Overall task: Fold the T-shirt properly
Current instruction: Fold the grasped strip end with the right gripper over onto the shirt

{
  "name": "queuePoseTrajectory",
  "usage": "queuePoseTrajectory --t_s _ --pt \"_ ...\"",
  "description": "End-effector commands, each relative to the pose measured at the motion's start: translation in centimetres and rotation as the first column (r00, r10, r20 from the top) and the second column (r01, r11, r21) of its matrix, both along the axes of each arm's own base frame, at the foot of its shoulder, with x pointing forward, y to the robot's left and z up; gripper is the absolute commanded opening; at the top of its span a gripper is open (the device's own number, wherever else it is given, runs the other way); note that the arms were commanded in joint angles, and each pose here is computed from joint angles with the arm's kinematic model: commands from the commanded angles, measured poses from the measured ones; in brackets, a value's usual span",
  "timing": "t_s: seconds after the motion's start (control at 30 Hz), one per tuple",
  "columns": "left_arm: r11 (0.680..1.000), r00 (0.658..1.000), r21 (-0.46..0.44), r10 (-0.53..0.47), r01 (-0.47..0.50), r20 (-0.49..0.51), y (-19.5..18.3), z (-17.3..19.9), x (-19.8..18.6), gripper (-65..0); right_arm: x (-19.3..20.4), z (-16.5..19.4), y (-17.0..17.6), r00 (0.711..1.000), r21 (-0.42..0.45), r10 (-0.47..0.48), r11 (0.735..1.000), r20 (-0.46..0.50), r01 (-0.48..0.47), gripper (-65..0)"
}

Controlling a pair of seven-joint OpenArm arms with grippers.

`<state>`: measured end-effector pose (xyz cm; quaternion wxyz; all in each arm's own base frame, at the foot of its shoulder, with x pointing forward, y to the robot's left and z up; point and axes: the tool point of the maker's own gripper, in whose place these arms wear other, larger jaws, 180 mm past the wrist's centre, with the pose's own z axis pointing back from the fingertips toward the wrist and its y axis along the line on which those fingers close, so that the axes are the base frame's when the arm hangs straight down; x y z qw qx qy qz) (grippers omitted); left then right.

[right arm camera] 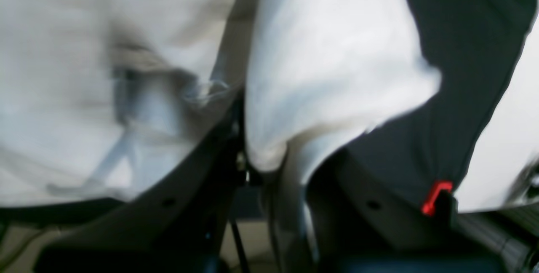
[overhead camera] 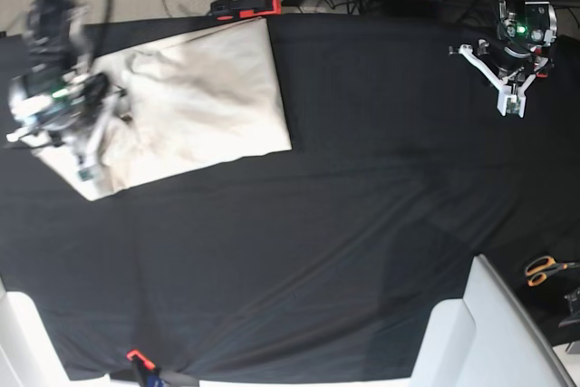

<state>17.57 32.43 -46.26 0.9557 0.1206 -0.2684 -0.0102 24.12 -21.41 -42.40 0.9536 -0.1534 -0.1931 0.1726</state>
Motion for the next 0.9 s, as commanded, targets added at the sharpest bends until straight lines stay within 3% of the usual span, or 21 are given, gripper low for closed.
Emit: queuePoseTrajectory --t_s 0.0,0.37,0.5,0.87 --pt "1.0 0.999 0.026 -0.009 0.008 0.031 0.7 1.0 0.8 -65.0 0.7 1.2 0.4 0.999 -0.015 0.016 1.0 0.048 -0.015 -64.5" --pt "1.0 0.999 0.026 -0.009 0.008 0.031 0.7 1.0 0.8 -65.0 0.3 1.7 7.1 0.983 -0.12 0.179 0.978 0.039 -0.173 -64.5" --pt "1.0 0.999 0.026 -0.01 0.009 0.032 0.7 1.0 0.8 -65.0 0.2 1.8 8.9 0.983 -0.099 0.169 0.982 0.072 -0.162 -64.5" --pt "1.0 0.999 0.026 -0.01 0.009 0.032 0.7 1.0 0.8 -65.0 -0.4 1.5 13.2 0.962 -0.062 0.264 0.964 0.076 -0.259 -64.5"
